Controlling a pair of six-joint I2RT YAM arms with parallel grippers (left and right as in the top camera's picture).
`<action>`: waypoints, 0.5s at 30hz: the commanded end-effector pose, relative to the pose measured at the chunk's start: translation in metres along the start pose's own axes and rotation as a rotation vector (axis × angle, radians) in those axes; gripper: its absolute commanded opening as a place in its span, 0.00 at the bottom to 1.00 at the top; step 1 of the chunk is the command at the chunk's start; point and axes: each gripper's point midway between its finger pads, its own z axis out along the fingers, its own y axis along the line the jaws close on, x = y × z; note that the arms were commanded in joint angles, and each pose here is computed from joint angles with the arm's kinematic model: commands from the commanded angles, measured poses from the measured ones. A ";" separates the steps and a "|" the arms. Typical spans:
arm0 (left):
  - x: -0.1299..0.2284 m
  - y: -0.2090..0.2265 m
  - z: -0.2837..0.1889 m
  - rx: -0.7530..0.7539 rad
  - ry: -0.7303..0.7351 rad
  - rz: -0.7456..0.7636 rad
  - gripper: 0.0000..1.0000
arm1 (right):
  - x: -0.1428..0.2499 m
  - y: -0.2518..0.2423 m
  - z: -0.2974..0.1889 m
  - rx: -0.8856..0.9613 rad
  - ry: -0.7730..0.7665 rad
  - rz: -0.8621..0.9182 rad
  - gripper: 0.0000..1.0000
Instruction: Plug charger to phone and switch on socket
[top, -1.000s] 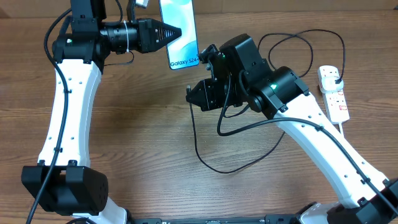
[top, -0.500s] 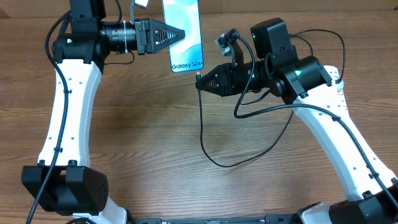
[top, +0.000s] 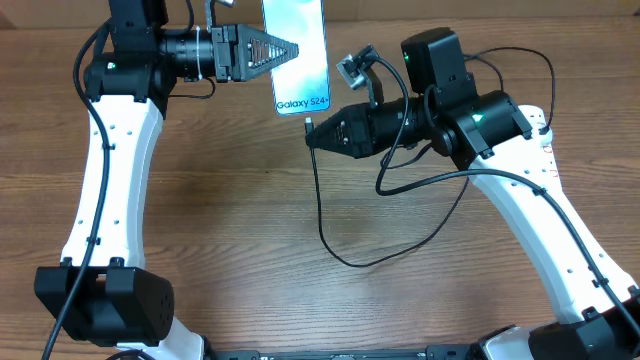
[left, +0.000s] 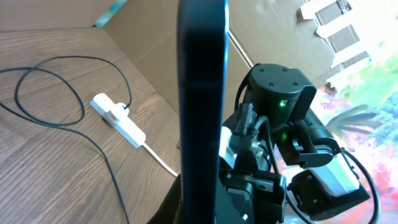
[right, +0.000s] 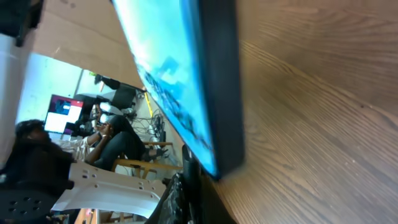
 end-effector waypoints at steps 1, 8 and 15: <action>0.002 -0.011 0.001 0.049 0.019 -0.026 0.04 | -0.007 0.029 -0.010 -0.052 -0.029 -0.086 0.04; 0.002 -0.013 0.001 0.055 0.023 -0.056 0.04 | -0.009 0.030 -0.010 -0.055 -0.037 -0.099 0.04; 0.003 -0.022 0.000 0.106 0.042 -0.027 0.04 | -0.012 0.031 -0.011 -0.059 -0.048 -0.114 0.04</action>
